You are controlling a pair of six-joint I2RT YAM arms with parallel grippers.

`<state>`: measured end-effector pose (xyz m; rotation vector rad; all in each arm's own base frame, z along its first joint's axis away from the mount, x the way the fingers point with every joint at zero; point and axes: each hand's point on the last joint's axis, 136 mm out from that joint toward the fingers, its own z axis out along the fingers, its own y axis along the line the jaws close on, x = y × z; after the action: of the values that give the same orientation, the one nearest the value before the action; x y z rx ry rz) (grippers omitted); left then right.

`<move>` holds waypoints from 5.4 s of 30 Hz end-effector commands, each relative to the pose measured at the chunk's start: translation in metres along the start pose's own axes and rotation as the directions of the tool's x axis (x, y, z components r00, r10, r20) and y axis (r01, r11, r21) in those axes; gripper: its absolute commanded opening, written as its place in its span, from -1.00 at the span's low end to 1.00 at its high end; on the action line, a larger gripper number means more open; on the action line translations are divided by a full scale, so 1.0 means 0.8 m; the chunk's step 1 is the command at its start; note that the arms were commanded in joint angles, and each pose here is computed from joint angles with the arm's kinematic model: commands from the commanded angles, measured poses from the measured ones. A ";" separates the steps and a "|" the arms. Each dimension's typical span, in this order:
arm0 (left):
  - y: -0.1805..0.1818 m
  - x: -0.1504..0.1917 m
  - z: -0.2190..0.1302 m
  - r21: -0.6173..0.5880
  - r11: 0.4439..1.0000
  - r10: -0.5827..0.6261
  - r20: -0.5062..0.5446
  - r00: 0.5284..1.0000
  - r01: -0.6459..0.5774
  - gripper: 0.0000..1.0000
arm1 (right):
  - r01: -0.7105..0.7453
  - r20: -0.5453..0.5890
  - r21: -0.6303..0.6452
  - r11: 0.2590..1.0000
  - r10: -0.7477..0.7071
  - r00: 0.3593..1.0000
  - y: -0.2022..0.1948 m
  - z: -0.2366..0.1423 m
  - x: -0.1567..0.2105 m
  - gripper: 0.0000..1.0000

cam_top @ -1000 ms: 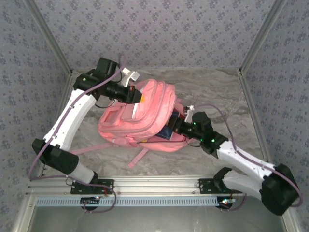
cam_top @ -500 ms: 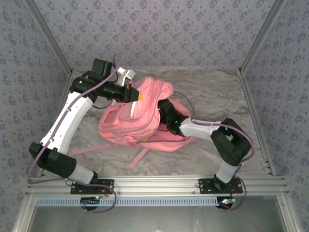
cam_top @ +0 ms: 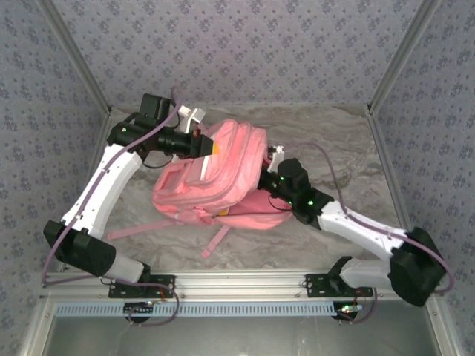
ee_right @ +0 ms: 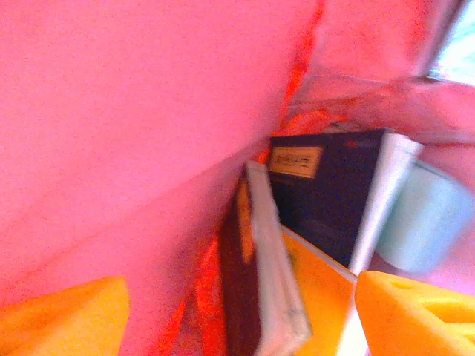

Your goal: Pack books, pencil case, and school supplies into a backpack

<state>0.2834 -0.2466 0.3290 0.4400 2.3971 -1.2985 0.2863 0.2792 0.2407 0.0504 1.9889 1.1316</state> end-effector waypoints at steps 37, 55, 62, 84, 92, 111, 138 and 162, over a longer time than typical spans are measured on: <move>0.097 -0.053 0.201 -0.206 0.955 -0.214 0.020 0.977 0.214 -1.00 | 0.455 -0.308 0.123 0.882 -0.402 0.862 -0.045 -0.044 0.177 -0.40; 0.075 -0.014 0.102 -0.204 0.930 -0.280 0.144 0.949 0.305 0.04 | 0.375 -0.645 0.222 0.900 -0.153 0.748 -0.063 -0.023 0.222 -0.15; 0.088 0.000 0.015 -0.238 0.892 -0.305 0.307 0.901 0.383 0.10 | 0.327 -0.650 0.283 0.902 -0.070 0.757 -0.063 -0.005 0.238 0.03; 0.120 0.039 -0.031 -0.244 0.837 -0.380 0.383 0.842 0.489 0.11 | 0.341 -0.554 0.532 0.775 0.013 0.833 -0.102 0.033 0.268 0.03; 0.129 0.052 -0.032 -0.257 0.825 -0.394 0.380 0.837 0.504 0.11 | 0.407 -0.553 0.564 0.719 -0.038 0.832 -0.110 0.039 0.253 -0.18; 0.138 0.066 -0.028 -0.262 0.810 -0.416 0.374 0.829 0.524 0.11 | 0.416 -0.533 0.556 0.720 -0.075 0.843 -0.108 0.025 0.242 -0.70; 0.168 0.232 -0.042 -0.269 0.602 -0.639 0.402 0.656 0.752 0.47 | 0.245 -0.507 0.391 0.887 -0.015 0.862 -0.092 0.017 0.239 -1.00; 0.251 0.235 0.022 -0.271 0.505 -0.667 0.480 0.570 0.820 -0.01 | 0.183 -0.489 0.369 0.911 0.023 0.872 -0.091 0.025 0.242 -1.00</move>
<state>0.1970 -0.1414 0.0844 -0.9800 2.6063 -0.8767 0.1970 0.3239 0.0530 -0.1323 2.6458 0.6421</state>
